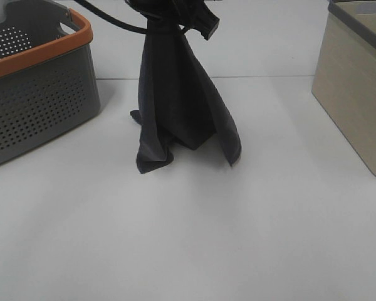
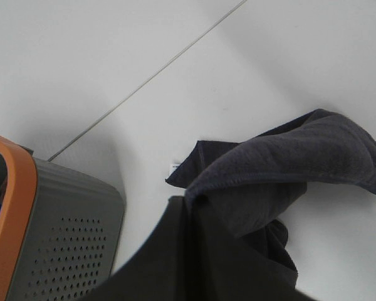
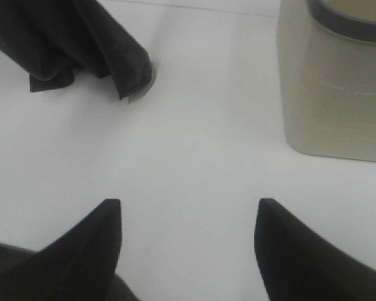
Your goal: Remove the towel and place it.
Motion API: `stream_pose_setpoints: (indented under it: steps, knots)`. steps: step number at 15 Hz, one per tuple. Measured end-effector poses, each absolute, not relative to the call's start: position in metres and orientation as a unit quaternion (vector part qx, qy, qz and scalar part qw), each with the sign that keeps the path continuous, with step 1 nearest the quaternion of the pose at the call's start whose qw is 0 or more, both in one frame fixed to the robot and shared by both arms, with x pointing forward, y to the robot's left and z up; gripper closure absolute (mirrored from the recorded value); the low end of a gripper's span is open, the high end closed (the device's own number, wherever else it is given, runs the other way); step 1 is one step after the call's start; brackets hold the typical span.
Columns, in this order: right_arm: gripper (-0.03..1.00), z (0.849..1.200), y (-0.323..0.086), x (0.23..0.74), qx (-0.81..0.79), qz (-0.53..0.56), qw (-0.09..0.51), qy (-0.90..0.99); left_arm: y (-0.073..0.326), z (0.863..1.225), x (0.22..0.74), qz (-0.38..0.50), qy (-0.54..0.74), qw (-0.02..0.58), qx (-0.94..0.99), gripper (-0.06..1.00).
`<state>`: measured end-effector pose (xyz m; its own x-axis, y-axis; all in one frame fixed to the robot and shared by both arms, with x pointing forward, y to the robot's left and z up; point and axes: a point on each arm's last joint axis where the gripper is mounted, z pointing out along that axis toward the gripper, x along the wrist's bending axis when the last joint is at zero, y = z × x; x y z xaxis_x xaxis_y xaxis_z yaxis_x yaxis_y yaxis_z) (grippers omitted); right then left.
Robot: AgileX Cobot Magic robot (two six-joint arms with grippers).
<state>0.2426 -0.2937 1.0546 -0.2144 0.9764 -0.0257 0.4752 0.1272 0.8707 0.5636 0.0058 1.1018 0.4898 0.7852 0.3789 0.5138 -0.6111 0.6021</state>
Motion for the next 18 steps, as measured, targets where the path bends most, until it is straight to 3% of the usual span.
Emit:
stream_pose_setpoints:
  steps: [1,5,8,11,14,18]
  knots:
    - [0.35,1.058,-0.288,0.258,0.515,0.367,0.303,0.713,0.005,1.101,0.563,0.315,0.384,0.210,0.842,0.94]
    - [0.35,1.080,-0.271,0.313,0.452,0.430,0.333,0.707,0.004,1.100,0.561,0.306,0.387,0.212,0.844,0.94]
    - [0.35,1.075,-0.260,0.357,0.425,0.434,0.319,0.727,0.003,1.099,0.561,0.298,0.389,0.214,0.845,0.94]
    - [0.36,1.049,-0.248,0.404,0.427,0.423,0.270,0.752,0.002,1.099,0.560,0.292,0.385,0.214,0.849,0.94]
    - [0.36,1.002,-0.227,0.449,0.450,0.385,0.227,0.773,0.002,1.098,0.560,0.291,0.384,0.214,0.850,0.94]
    - [0.35,0.948,-0.179,0.472,0.450,0.257,0.291,0.804,0.002,1.098,0.560,0.291,0.384,0.214,0.850,0.94]
